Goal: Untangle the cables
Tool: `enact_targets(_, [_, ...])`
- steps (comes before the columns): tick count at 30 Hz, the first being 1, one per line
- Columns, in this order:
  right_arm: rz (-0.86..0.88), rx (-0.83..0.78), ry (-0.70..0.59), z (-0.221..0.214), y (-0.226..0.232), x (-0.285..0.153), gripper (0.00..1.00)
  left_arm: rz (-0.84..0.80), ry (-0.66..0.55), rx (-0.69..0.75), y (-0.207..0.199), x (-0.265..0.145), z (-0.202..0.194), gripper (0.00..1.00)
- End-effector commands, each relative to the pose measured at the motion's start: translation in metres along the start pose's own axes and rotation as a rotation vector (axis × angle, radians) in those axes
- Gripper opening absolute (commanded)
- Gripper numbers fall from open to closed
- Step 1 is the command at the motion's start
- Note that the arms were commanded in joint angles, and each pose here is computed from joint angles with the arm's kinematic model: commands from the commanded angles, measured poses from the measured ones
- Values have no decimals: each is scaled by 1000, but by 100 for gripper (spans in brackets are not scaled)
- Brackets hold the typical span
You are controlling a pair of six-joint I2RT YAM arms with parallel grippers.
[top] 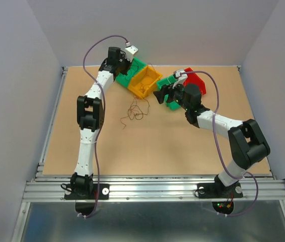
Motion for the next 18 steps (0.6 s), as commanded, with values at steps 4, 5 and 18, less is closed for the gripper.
enact_targets(4, [29,-19,-80,19,8,-3,83,29,-29,-20,13,3,-1,0])
enact_targets(5, [31,-19,-79,19,8,-3,83,24,-32,-21,13,3,-1,0])
enact_targets(18, [46,-14,-77,20,10,-1,83,29,3,40,10,0,-3,14])
Point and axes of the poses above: each gripper's point midway between its finger pads, its own x axis out along the fingers, its own y axis along the line the jaws close on, z = x × y, the point moved 9 cm from there along -x, back along the fingers, and after that the axes turned 2 degrees about x, right-handed, at the moved point
